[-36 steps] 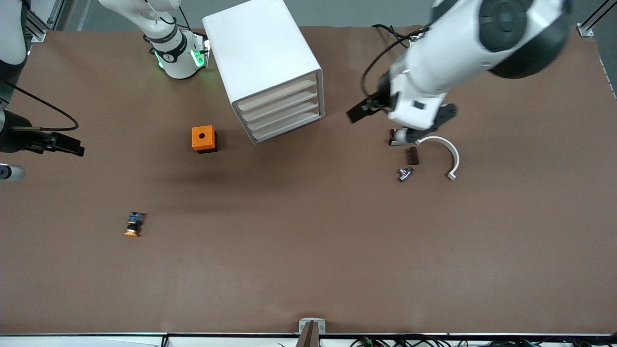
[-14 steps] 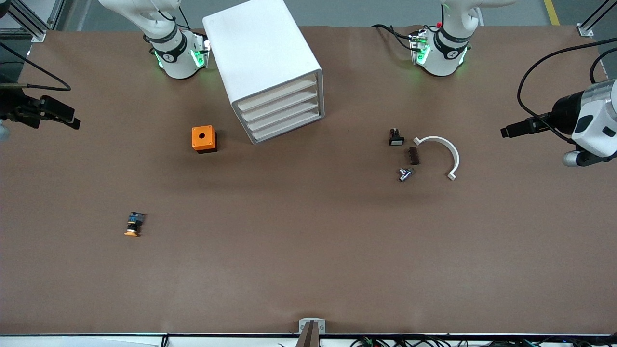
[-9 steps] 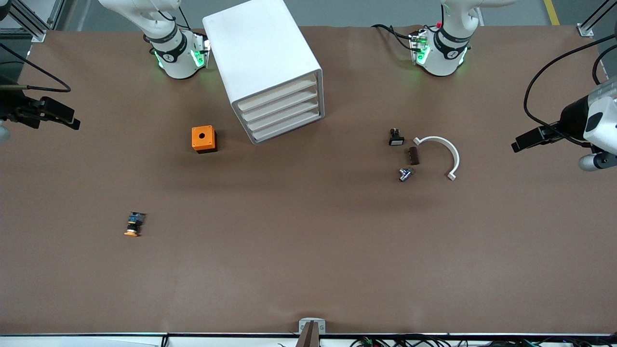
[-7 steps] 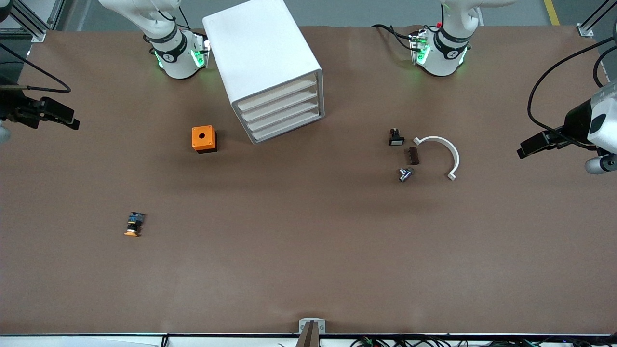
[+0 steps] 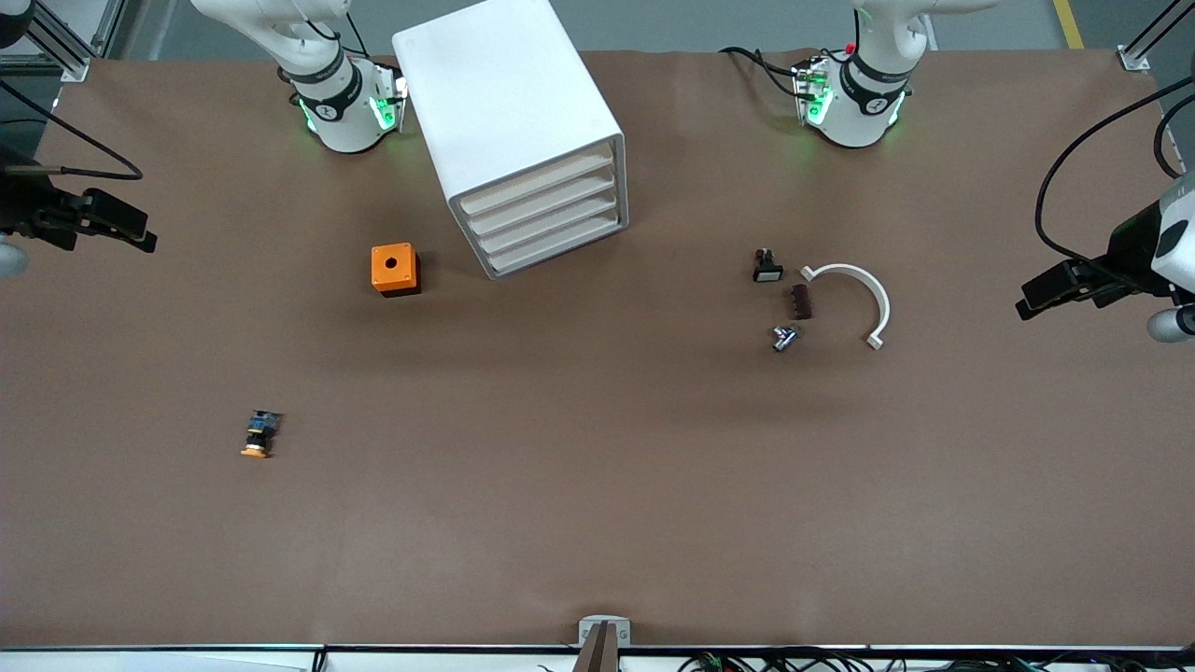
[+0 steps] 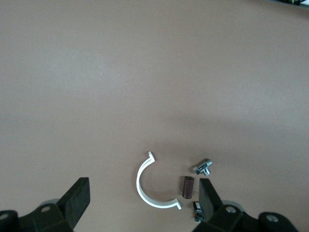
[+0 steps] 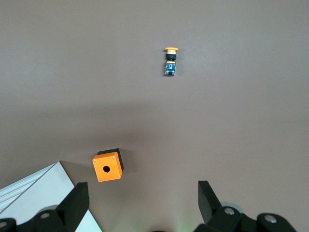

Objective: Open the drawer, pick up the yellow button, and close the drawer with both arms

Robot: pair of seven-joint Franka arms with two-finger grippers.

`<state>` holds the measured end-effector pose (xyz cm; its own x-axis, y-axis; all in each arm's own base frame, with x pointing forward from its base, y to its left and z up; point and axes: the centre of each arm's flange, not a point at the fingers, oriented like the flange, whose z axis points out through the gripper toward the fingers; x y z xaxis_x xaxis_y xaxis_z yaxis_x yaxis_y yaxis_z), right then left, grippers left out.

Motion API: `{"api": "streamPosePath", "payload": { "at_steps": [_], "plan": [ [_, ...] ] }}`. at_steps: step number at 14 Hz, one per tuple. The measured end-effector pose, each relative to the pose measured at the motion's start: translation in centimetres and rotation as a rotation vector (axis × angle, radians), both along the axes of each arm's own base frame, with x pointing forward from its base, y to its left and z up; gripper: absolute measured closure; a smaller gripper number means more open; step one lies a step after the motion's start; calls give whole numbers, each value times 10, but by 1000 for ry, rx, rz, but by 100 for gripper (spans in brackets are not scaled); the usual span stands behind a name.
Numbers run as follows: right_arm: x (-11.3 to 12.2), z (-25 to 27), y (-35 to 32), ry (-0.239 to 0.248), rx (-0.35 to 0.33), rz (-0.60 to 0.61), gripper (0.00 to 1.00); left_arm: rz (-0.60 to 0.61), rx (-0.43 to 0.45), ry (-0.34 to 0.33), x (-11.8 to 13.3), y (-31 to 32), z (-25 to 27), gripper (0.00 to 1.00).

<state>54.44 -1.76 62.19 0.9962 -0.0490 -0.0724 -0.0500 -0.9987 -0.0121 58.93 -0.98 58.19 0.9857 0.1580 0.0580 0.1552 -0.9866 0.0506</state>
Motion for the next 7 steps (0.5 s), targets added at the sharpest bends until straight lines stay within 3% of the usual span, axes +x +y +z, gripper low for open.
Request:
{"api": "streamPosePath", "payload": {
  "at_steps": [3,7],
  "plan": [
    [-3,2,0,-46,-1,0,0,-1,0,-61,-17,0,2,0],
    [-16,4,0,-73,-1,2,0,-42,4,-82,-33,2,14,0]
  ]
}}
